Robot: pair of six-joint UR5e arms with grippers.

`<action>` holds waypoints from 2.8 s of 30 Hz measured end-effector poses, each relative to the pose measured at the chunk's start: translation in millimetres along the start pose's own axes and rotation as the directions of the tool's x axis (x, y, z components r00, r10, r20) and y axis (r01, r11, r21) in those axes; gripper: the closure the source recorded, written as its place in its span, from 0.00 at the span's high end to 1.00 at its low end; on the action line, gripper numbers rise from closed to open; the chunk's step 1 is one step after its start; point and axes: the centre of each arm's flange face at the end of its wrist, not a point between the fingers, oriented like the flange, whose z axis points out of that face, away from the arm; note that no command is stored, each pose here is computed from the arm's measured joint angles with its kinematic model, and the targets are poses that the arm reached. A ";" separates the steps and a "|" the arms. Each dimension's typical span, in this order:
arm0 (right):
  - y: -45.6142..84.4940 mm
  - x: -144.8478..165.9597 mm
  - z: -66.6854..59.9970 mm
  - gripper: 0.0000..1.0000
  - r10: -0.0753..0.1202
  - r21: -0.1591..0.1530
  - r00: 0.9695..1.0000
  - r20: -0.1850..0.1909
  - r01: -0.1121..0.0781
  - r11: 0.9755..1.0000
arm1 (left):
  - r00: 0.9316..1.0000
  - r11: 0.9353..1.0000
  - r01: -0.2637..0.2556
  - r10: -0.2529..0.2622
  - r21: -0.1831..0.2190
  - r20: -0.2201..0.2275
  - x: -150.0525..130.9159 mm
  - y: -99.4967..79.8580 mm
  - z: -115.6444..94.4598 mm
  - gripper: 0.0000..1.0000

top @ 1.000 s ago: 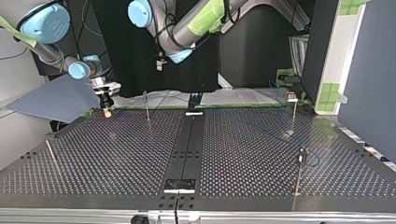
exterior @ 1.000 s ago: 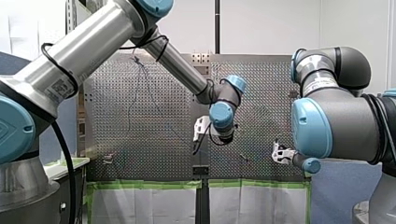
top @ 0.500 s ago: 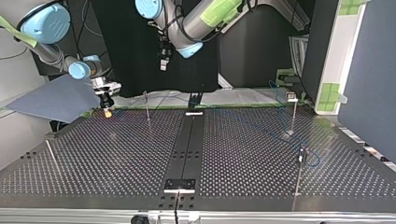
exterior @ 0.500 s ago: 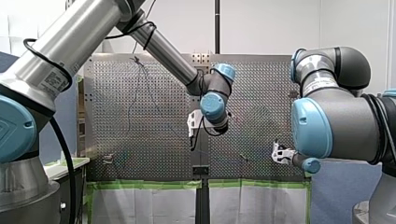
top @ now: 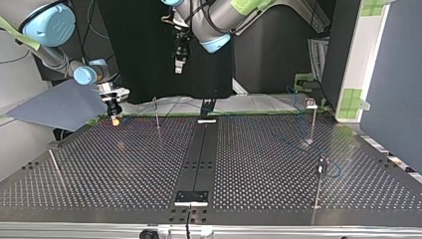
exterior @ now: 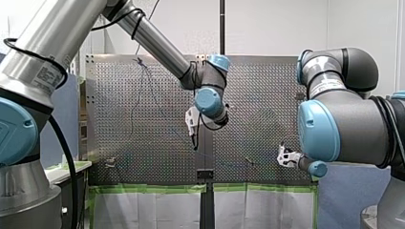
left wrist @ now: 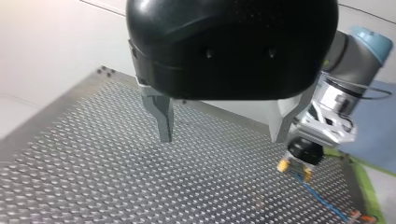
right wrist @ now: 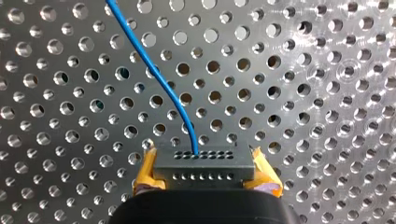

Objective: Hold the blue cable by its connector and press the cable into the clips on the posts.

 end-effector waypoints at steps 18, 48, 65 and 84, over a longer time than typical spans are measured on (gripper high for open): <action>-6.3 -0.8 1.8 0.00 -0.001 0.009 1.000 0.004 0.001 1.000 | 0.990 0.999 0.040 -0.038 -0.010 0.133 -33.1 24.0 -40.9 1.00; -13.4 -3.8 1.4 0.00 -0.003 0.016 1.000 0.028 0.002 1.000 | 0.964 0.992 0.114 -0.123 0.049 0.234 -57.8 47.8 -80.0 1.00; -13.4 -3.7 1.4 0.00 -0.003 0.016 1.000 0.028 0.002 1.000 | 0.964 0.992 0.114 -0.123 0.049 0.234 -57.8 47.9 -80.0 1.00; -13.4 -3.8 1.4 0.00 -0.003 0.016 1.000 0.028 0.002 1.000 | 0.964 0.992 0.114 -0.123 0.049 0.234 -57.8 47.9 -80.0 1.00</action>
